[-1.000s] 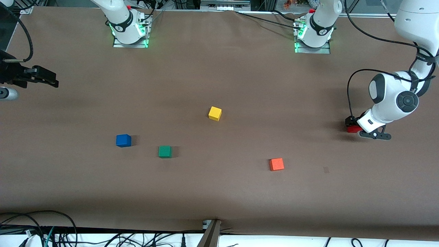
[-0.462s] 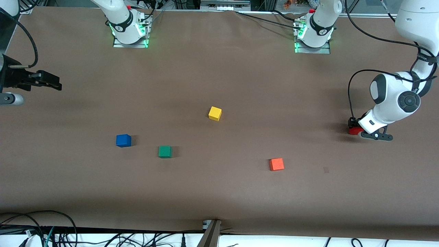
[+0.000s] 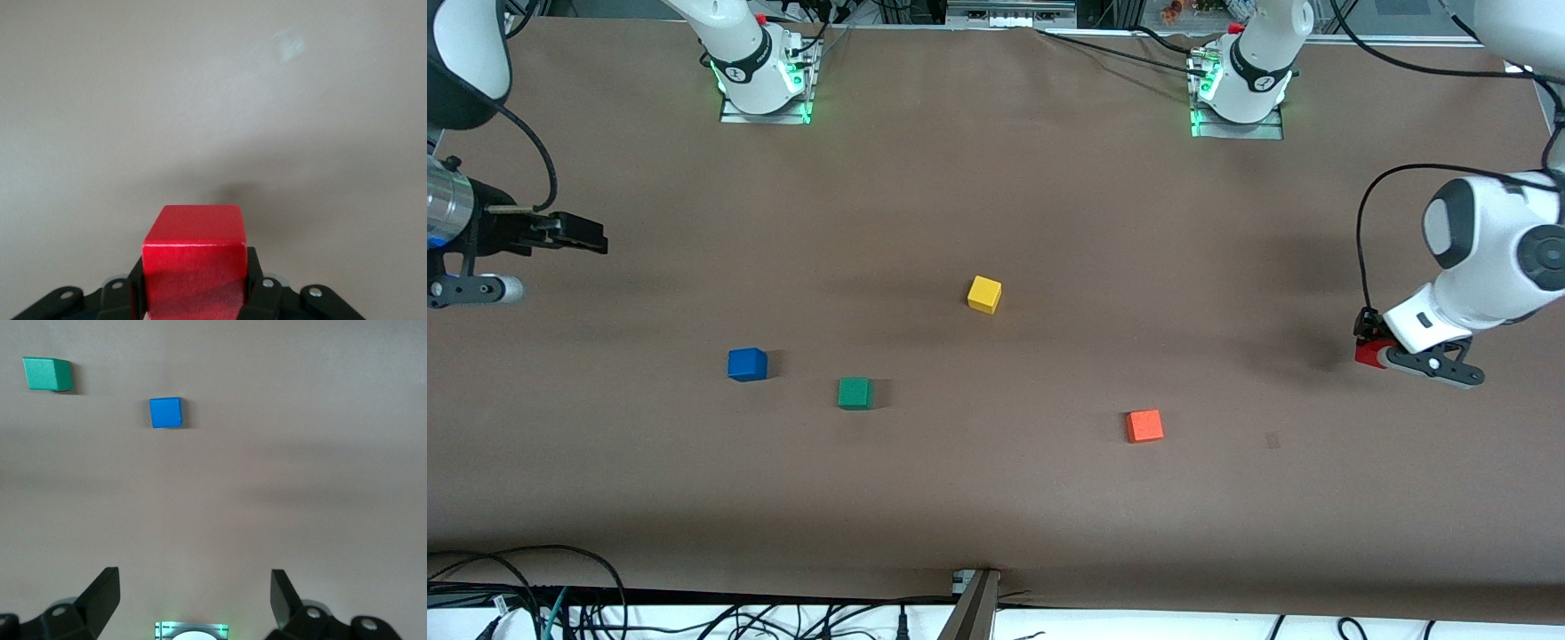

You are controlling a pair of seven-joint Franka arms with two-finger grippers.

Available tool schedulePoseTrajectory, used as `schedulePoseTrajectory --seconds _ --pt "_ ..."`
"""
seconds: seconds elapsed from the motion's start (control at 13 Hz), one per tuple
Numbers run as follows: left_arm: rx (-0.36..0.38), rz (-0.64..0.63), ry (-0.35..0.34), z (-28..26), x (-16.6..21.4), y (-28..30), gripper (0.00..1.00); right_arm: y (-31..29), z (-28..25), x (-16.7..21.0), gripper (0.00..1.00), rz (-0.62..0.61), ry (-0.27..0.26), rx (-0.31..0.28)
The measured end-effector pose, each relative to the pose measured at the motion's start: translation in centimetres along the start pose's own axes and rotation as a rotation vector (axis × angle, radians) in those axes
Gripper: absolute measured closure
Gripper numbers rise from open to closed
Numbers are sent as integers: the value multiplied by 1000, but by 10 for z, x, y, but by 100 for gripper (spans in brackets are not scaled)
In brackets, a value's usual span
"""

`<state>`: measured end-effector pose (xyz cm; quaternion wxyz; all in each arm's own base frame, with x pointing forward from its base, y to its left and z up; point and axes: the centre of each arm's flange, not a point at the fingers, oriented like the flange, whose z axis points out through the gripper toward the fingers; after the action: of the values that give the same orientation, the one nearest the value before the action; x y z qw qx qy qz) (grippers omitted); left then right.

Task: Pass red block to right arm, stack on blue
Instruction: 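Lift the red cube with the left gripper while the right gripper approaches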

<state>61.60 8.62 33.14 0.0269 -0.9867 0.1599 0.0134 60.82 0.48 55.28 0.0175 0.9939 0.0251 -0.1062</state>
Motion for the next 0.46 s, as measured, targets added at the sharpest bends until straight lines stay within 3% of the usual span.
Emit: schedulePoseTrajectory --seconds 0.15,0.46 --pt "-93 55 26 -28 15 13 44 -5 5 3 0 -6 -7 33" --pt "-272 152 103 -46 32 47 44 -30 30 20 0 -30 -48 219"
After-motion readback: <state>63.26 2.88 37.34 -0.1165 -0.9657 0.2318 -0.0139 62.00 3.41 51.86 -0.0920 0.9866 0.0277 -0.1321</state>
